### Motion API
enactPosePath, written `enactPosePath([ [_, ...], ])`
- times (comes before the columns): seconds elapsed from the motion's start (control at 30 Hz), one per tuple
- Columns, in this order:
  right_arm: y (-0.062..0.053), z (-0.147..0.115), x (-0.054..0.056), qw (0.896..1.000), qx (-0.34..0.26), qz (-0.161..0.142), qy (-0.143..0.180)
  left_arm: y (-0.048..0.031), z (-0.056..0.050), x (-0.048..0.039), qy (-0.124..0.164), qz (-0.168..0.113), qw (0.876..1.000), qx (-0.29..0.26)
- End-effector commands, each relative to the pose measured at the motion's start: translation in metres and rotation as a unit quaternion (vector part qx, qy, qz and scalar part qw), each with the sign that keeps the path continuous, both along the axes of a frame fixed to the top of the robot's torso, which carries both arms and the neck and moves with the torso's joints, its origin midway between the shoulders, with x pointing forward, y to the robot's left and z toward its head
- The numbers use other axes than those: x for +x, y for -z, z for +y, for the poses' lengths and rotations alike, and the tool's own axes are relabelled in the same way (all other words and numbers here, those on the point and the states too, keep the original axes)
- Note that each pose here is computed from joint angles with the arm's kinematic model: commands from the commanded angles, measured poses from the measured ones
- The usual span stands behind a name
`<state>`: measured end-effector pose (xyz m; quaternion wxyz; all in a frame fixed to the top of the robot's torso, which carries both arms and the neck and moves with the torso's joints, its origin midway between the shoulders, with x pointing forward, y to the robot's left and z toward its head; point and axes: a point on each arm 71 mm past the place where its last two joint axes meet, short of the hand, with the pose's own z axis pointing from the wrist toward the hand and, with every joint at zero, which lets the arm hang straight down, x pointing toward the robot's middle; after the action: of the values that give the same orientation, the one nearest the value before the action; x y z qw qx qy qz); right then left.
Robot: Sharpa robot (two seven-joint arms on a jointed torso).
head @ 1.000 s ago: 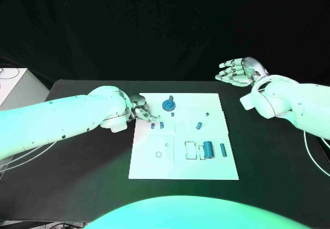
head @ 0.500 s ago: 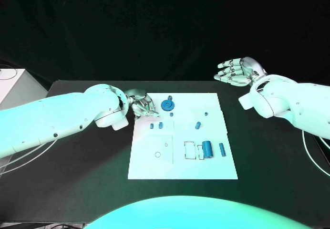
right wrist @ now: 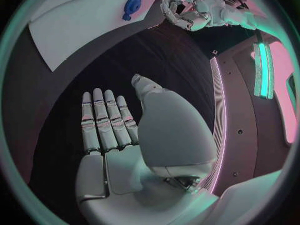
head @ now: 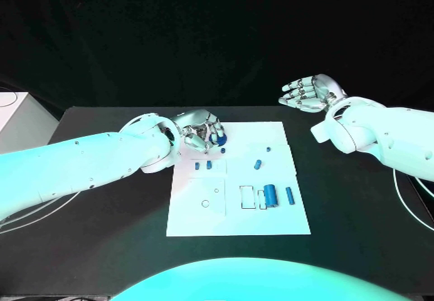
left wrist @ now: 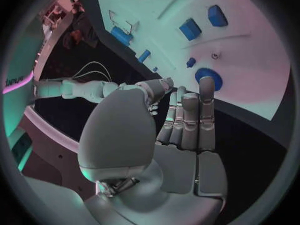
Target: Assemble the parts on the task board
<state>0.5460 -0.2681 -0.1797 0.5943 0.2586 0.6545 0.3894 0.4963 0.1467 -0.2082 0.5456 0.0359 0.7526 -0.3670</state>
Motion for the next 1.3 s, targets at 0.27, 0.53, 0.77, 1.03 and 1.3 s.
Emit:
enactPosePath([
  [0.27, 0.000, 0.004, 0.000, 1.000, 0.002, -0.001, -0.014, 0.0132, -0.023, 0.0051, 0.086, -0.108, 0.985, 0.105],
  [0.53, 0.000, 0.004, -0.001, 1.000, 0.002, -0.001, -0.014, 0.0200, -0.030, 0.0106, 0.090, -0.113, 0.980, 0.140],
  [0.77, 0.000, 0.004, -0.001, 1.000, 0.002, -0.001, -0.014, 0.0244, -0.034, 0.0130, 0.096, -0.105, 0.976, 0.166],
  [1.03, 0.000, 0.006, -0.001, 1.000, 0.003, 0.000, -0.015, 0.0280, -0.040, 0.0147, 0.104, -0.101, 0.973, 0.179],
  [1.3, 0.000, 0.007, -0.001, 1.000, 0.003, 0.000, -0.017, 0.0308, -0.044, 0.0161, 0.110, -0.095, 0.972, 0.186],
])
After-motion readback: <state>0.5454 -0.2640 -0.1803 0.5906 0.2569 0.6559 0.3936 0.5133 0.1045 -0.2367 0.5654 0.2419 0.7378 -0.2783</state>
